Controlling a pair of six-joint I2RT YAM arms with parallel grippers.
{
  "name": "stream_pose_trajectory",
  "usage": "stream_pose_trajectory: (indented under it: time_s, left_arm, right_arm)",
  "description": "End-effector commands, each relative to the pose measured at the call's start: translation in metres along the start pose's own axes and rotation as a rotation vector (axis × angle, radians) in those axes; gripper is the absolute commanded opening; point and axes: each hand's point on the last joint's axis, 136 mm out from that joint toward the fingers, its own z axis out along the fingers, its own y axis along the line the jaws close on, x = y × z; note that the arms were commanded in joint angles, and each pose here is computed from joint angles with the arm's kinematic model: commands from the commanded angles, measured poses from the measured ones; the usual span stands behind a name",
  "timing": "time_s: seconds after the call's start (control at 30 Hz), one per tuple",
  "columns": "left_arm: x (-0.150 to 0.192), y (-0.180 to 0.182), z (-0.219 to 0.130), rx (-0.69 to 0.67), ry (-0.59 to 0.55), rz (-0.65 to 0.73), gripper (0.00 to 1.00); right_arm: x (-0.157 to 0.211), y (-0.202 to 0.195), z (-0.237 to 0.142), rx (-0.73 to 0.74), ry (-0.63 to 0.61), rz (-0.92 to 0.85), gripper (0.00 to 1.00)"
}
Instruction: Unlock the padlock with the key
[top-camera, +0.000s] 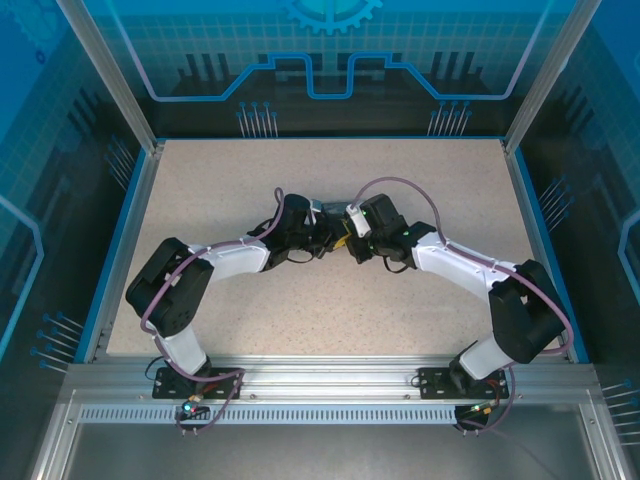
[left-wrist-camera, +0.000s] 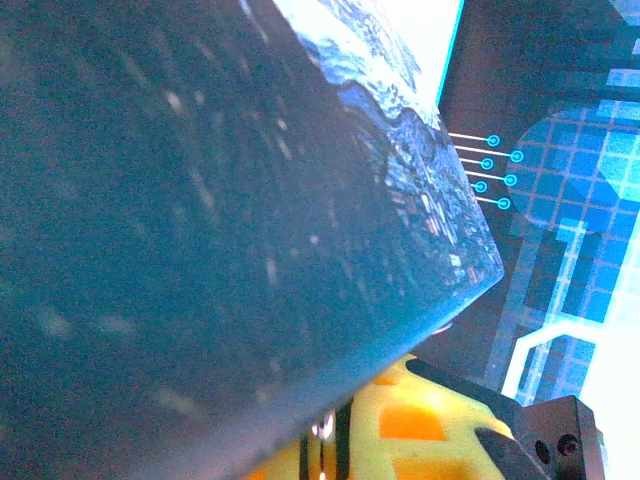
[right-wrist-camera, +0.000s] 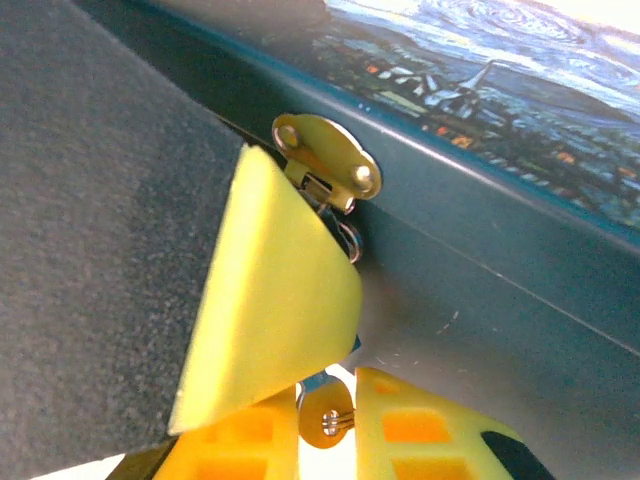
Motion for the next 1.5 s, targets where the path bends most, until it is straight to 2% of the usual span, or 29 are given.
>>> stream_pose_trajectory:
  time_s: [0.0, 0.23, 0.33, 0.43, 0.5, 0.6, 0.7, 1.07, 1.47]
  left_arm:
    - [0.001, -0.027, -0.008, 0.067, 0.016, 0.048, 0.00]
    - [0.001, -0.022, -0.008, 0.061, 0.011, 0.048, 0.00]
    - [0.000, -0.021, -0.009, 0.062, 0.009, 0.047, 0.00]
    - [-0.001, -0.021, -0.010, 0.065, 0.006, 0.049, 0.00]
    - [-0.001, -0.019, -0.010, 0.062, 0.003, 0.045, 0.00]
    - [-0.002, -0.015, -0.009, 0.054, 0.000, 0.048, 0.00]
    - [-0.002, -0.008, -0.009, 0.035, 0.000, 0.064, 0.00]
    - [0.008, 0.037, -0.006, -0.051, 0.016, 0.130, 0.00]
    - [0.034, 0.072, 0.024, -0.086, 0.092, 0.151, 0.06]
  right_arm:
    - [-0.010, 0.018, -0.005, -0.115, -0.008, 0.037, 0.10]
    - [-0.012, 0.018, -0.008, -0.355, 0.003, 0.269, 0.08]
    - [-0.012, 0.014, -0.010, -0.394, -0.006, 0.323, 0.11]
    - [-0.008, 0.012, -0.012, -0.380, 0.006, 0.322, 0.37]
    - [-0.006, 0.010, -0.016, -0.364, 0.008, 0.321, 0.51]
    - [-0.001, 0.003, -0.023, -0.345, -0.002, 0.346, 0.65]
    - [0.004, -0.004, -0.029, -0.337, -0.026, 0.387, 0.73]
    - [0.007, -0.010, -0.025, -0.375, -0.072, 0.554, 0.75]
    - [0.012, -0.014, 0.006, -0.408, -0.067, 0.700, 0.75]
